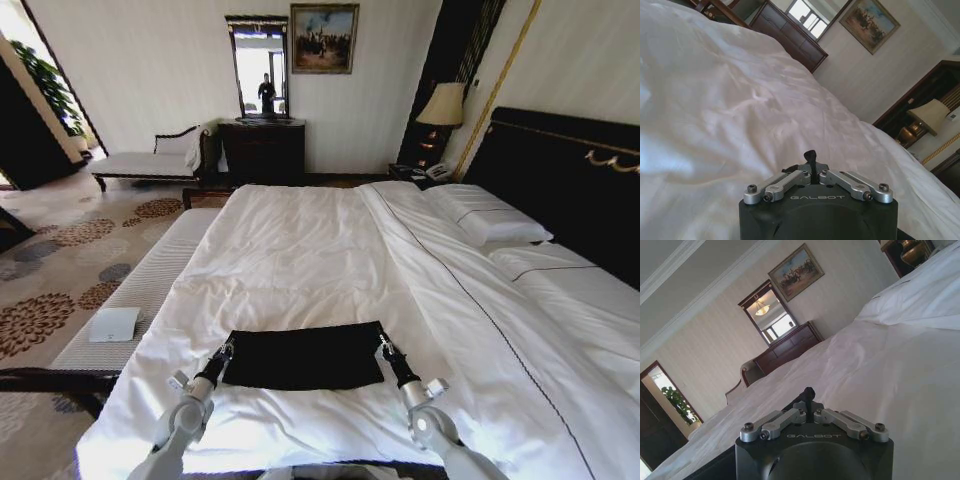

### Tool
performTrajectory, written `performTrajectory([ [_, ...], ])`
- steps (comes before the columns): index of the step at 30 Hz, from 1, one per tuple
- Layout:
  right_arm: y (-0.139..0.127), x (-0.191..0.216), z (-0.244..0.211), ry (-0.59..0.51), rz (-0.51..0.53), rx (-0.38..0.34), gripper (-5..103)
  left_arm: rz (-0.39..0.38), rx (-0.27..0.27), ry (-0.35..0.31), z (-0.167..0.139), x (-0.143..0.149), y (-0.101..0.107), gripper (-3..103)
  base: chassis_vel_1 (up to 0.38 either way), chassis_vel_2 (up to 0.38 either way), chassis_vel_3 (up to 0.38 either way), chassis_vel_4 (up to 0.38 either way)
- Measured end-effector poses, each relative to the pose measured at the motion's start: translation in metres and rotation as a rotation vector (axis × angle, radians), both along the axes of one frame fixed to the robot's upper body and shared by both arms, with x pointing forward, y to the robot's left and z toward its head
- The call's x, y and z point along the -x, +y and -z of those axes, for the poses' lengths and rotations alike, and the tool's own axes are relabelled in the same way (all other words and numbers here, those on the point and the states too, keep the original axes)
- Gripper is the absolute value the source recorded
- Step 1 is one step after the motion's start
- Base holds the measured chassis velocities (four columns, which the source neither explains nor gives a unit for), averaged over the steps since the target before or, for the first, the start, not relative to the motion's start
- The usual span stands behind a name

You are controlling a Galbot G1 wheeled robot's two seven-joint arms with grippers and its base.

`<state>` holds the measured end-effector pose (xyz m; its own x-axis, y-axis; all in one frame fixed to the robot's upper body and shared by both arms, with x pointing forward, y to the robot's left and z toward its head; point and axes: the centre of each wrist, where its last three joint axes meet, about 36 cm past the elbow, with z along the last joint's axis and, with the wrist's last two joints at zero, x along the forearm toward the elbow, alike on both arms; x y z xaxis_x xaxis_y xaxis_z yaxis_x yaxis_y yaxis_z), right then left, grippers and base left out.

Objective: Fold the clothes on the bed.

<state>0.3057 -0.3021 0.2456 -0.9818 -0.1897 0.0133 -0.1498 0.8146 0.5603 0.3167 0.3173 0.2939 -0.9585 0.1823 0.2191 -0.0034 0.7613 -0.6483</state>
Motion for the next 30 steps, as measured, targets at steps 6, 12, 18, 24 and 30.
performTrajectory([
  [6, 0.007, 0.013, 0.005, -0.002, 0.007, 0.017, 2, -0.001, -0.025, -0.010, -0.002, 0.011, -0.002, 2, 0.000, 0.000, 0.000, 0.000],
  [12, 0.014, 0.030, 0.016, 0.022, 0.009, 0.045, 0, -0.014, -0.089, -0.006, 0.006, 0.027, -0.013, -1, 0.000, 0.000, 0.000, 0.000],
  [18, 0.027, 0.040, -0.005, -0.060, 0.010, 0.025, 22, -0.017, -0.113, -0.105, -0.019, 0.043, -0.026, 20, 0.000, 0.000, 0.000, 0.000],
  [24, 0.037, 0.041, -0.053, -0.141, 0.119, 0.025, 44, -0.048, -0.148, -0.237, -0.056, 0.050, -0.019, 48, 0.000, 0.000, 0.000, 0.000],
  [30, 0.038, 0.006, -0.082, -0.088, 0.219, 0.122, 66, -0.057, -0.189, -0.167, -0.085, 0.006, -0.015, 66, 0.000, 0.000, 0.000, 0.000],
])
